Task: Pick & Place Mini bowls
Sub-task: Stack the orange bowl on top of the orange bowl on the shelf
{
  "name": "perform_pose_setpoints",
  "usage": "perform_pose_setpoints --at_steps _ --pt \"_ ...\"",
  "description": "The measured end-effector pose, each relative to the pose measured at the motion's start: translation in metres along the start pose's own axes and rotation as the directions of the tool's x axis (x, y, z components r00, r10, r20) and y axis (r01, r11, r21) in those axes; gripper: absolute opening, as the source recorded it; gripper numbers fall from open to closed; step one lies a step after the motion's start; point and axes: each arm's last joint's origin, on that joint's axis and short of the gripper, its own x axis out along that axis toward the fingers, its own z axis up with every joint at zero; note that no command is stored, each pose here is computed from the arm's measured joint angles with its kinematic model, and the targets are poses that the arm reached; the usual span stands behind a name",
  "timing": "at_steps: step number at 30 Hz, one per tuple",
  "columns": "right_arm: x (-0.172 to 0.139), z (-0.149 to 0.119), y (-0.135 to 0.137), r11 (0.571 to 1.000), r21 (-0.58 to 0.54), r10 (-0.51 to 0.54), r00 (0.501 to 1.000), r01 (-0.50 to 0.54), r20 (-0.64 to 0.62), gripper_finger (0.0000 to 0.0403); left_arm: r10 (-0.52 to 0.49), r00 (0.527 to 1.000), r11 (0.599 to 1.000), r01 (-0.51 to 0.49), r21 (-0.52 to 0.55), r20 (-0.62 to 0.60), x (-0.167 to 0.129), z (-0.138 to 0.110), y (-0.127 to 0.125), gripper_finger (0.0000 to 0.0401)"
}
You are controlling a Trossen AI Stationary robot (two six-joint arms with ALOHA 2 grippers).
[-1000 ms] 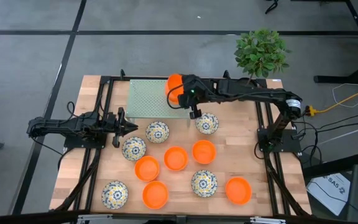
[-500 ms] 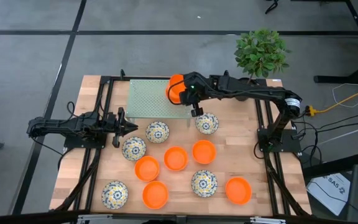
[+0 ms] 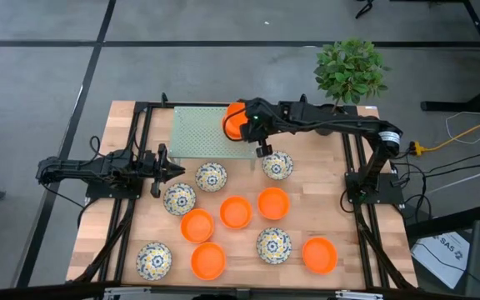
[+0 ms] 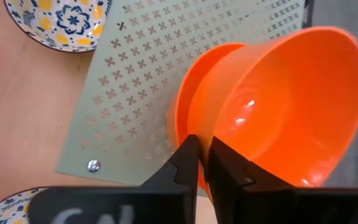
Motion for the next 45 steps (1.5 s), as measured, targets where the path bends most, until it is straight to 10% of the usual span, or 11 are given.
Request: perform_pose_setpoints --at_steps 33,45 --pt "0.0038 -0.0036 -0.002 0.996 -0.014 -0.092 0.991 0.091 -0.097 0.0037 0.0 1.0 1.0 0.0 0.0 0.0 0.0 -0.0001 0.0 0.0038" --pt "0.0036 -0.004 -0.0023 0.994 -0.016 -0.111 0.987 0.11 -0.113 0.0118 0.001 1.0 1.0 -0.001 0.0 0.0 0.0 0.0 0.0 0.0038"
